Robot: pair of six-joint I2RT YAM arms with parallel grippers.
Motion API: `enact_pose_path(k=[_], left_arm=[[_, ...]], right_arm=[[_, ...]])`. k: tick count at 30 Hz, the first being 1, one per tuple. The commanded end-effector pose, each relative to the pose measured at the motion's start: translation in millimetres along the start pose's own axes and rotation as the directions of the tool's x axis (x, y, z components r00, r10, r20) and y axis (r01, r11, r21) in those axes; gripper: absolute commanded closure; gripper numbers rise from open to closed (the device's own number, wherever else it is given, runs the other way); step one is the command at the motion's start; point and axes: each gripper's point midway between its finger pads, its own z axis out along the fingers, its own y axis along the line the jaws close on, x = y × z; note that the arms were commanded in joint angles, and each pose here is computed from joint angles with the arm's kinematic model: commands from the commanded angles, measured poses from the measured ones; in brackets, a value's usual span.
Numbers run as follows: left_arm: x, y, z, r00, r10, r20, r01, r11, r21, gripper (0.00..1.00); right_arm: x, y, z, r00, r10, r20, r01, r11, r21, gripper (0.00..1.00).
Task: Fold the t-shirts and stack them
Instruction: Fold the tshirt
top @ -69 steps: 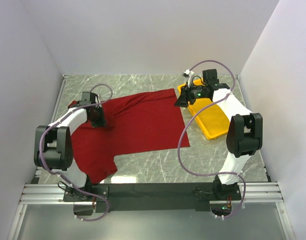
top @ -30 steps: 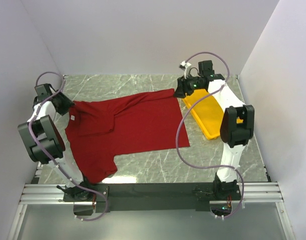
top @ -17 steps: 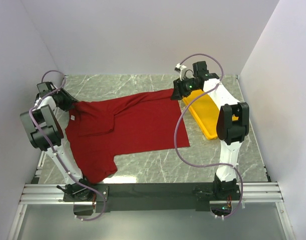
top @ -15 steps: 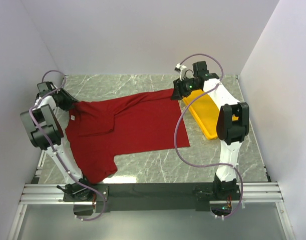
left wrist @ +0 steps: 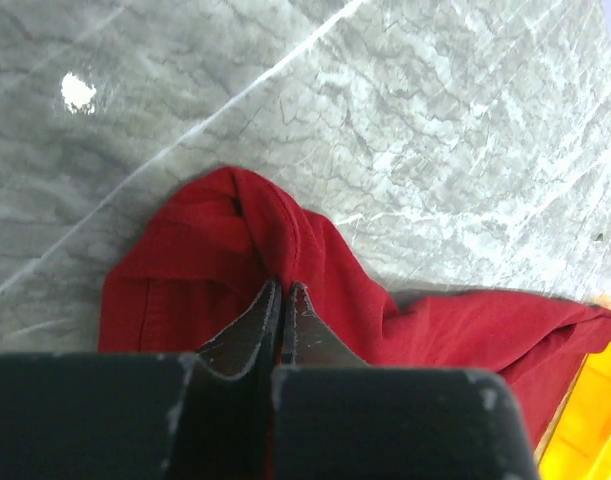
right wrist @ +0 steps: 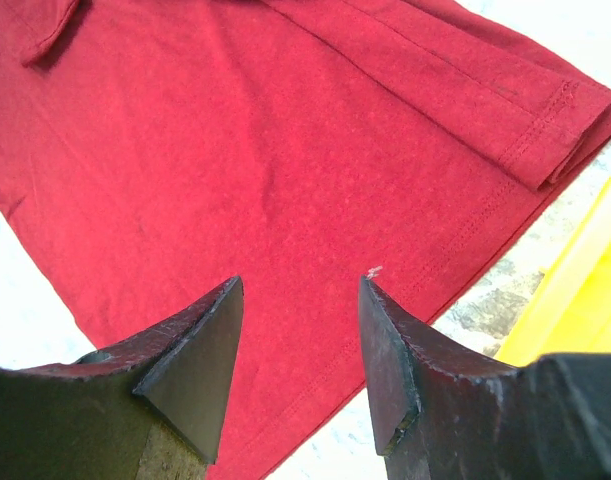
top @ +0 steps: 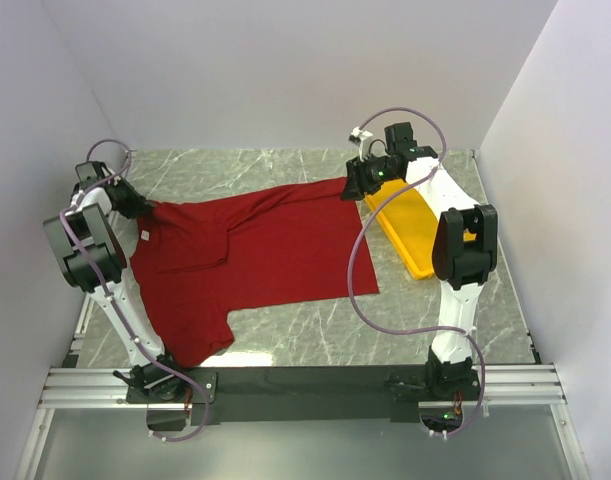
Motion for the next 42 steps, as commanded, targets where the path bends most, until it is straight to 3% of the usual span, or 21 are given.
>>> enact_pose_path(k=[1,9,22,25,26,28,31,32,36,37,39,40,41,42], left_arm=[[-24.1,-12.8,-4.1,0.996,0.061,0.061,-0.063,0.998,0.023,0.99],[-69.9,-19.9,-3.7,0.976,0.111,0.189,-0.111,0.994,-0.014,0.99],[-80.6,4.3,10.2,0.977,0.084,0.197,-0.061,0.990,-0.124,0.98],[-79.9,6.0,16.5,0.981,0.084,0.178,-0.063,0.991,-0.121,0.88],[-80.9,3.9,15.6,0.980,0.088,0.178,-0.069,0.991,-0.115,0.78],[-87.2,-5.1,8.4,0.974,0.099,0.204,-0.081,0.992,-0.094,0.70],[-99.5,-20.4,-11.0,0.960,0.131,0.249,-0.115,0.990,-0.078,0.61],[-101.5,-24.9,-17.0,0.955,0.142,0.260,-0.127,0.989,-0.072,0.57],[-111.6,-54.4,-60.4,0.917,0.202,0.345,-0.201,0.979,-0.040,0.49],[-109.4,-62.9,-78.9,0.903,0.212,0.374,-0.216,0.976,-0.034,0.42],[-105.3,-71.1,-98.6,0.884,0.220,0.413,-0.231,0.973,-0.023,0.31],[-107.1,-83.6,-125.3,0.856,0.229,0.464,-0.248,0.969,-0.022,0.29],[-94.8,-75.4,-125.7,0.860,0.222,0.460,-0.237,0.971,-0.027,0.19],[-90.3,-73.4,-133.7,0.856,0.216,0.470,-0.229,0.973,-0.030,0.16]], right_arm=[[-19.8,7.6,-12.4,0.999,-0.028,0.039,0.027,1.000,0.011,0.43],[-16.5,7.5,-11.3,0.999,-0.026,0.028,0.026,1.000,0.011,0.43],[-15.6,3.3,-12.8,0.997,-0.071,0.016,0.071,0.997,0.024,0.43],[-18.0,2.9,-14.5,0.994,-0.107,0.016,0.106,0.994,0.023,0.43],[-19.0,2.9,-14.9,0.990,-0.137,0.018,0.136,0.990,0.018,0.42],[-20.4,5.1,-15.6,0.983,-0.182,0.022,0.182,0.983,0.005,0.41],[-21.5,11.7,-16.9,0.934,-0.355,0.044,0.357,0.933,-0.048,0.40],[-23.3,11.0,-16.9,0.877,-0.476,0.057,0.479,0.876,-0.057,0.39],[-25.5,-13.8,-3.3,0.748,-0.663,-0.011,0.663,0.748,0.002,0.37],[-40.6,-15.8,-1.8,0.719,-0.695,-0.028,0.696,0.718,0.026,0.37],[-36.6,-38.3,16.7,0.718,-0.687,-0.109,0.694,0.719,0.038,0.37],[-59.9,-42.7,13.1,0.707,-0.698,-0.110,0.707,0.702,0.085,0.37],[-66.2,-46.7,18.9,0.734,-0.669,-0.119,0.679,0.725,0.116,0.38],[-59.1,-60.7,34.4,0.754,-0.639,-0.151,0.656,0.744,0.128,0.38]])
